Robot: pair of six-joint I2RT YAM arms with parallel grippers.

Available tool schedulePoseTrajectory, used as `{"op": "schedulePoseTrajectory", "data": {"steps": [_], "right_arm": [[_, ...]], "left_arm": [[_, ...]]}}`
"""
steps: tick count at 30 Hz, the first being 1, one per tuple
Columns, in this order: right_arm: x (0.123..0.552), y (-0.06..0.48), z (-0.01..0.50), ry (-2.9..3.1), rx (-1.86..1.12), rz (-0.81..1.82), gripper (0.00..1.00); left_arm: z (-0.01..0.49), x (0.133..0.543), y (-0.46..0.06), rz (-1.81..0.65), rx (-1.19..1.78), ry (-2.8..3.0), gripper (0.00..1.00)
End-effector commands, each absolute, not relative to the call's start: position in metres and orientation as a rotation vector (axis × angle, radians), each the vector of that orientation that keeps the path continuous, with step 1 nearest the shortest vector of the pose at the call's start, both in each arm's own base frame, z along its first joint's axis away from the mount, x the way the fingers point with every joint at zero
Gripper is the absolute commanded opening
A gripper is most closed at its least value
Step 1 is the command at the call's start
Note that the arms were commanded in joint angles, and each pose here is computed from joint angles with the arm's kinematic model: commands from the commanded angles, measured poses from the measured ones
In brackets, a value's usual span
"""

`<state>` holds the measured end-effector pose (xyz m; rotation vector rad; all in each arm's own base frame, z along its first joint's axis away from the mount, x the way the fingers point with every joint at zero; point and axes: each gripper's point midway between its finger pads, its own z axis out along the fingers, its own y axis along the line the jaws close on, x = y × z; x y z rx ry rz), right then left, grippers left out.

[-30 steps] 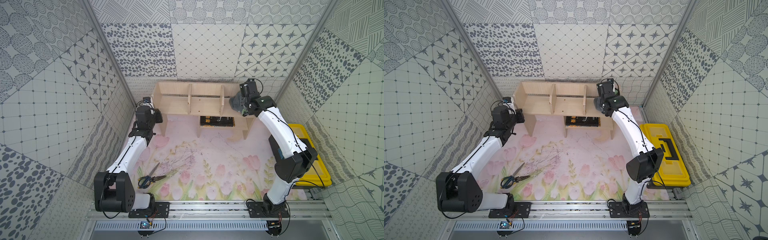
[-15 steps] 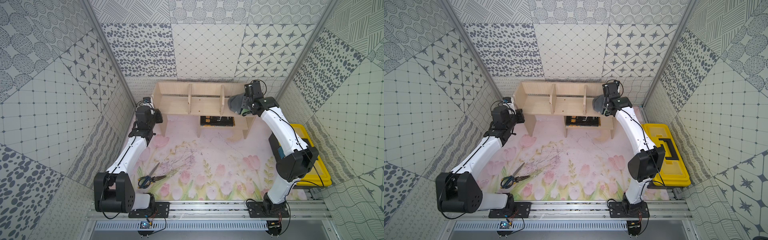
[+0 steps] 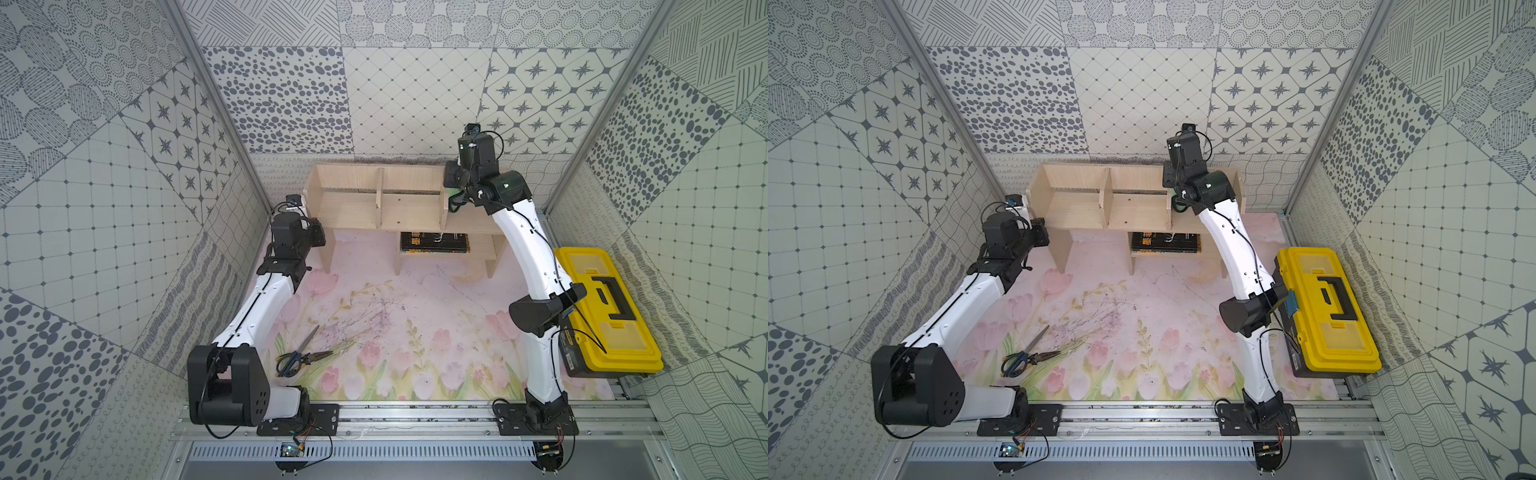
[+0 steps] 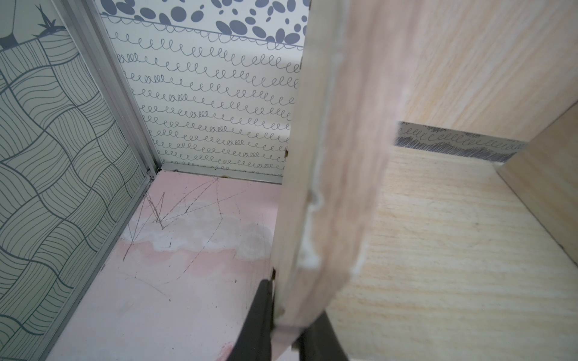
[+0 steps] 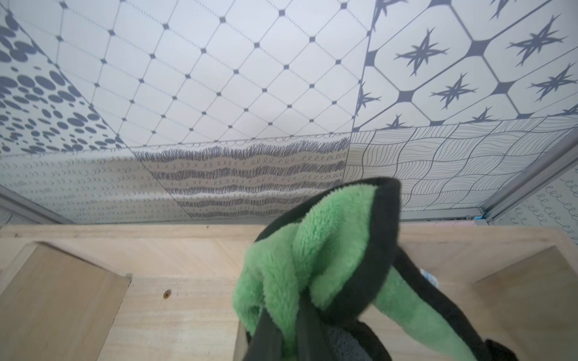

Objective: Wipe the bookshelf clean with a cloth
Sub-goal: Wipe the dust from the shelf.

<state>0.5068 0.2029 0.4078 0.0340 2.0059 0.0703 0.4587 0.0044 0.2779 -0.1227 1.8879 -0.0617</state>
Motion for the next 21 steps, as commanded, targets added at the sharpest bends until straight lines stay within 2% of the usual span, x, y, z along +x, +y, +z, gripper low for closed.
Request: {"op": "schedulePoseTrajectory", "data": {"steps": [1, 6, 13, 17, 21], "right_arm": [[0.493, 0.191, 0.373, 2.110, 0.047, -0.003, 0.00], [0.466, 0.165, 0.335, 2.139, 0.073, -0.039, 0.00], [0.453, 0.087, 0.303, 2.203, 0.271, 0.052, 0.00], [0.461, 0.059, 0.324, 2.163, 0.303, 0.004, 0.00], [0.474, 0.051, 0.369, 2.081, 0.313, -0.035, 0.00]], "left_arm": [[0.253, 0.449, -0.024, -0.360, -0.253, 1.986, 0.00], [0.252, 0.449, -0.025, -0.365, -0.254, 1.987, 0.00], [0.254, 0.448, -0.026, -0.367, -0.252, 1.984, 0.00], [0.253, 0.449, -0.026, -0.367, -0.253, 1.985, 0.00], [0.255, 0.448, -0.026, -0.362, -0.250, 1.983, 0.00]]}}
